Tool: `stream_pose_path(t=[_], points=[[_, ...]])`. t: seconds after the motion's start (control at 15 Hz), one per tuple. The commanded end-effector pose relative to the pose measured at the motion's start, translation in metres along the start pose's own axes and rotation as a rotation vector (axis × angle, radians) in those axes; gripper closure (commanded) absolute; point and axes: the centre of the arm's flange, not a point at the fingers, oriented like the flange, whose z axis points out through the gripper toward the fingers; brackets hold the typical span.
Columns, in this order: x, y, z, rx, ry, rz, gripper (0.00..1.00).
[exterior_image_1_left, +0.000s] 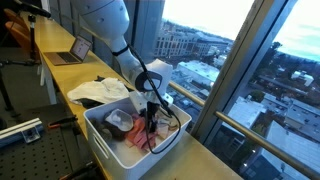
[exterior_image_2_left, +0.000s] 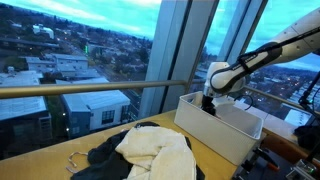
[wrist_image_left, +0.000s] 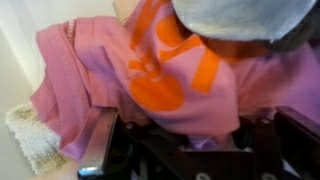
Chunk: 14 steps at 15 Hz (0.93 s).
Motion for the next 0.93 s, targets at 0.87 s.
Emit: stream_pose_path(t=[0.87], points=[[-0.108, -0.110, -0.305, 0.100, 0.253, -0.187, 1.00]])
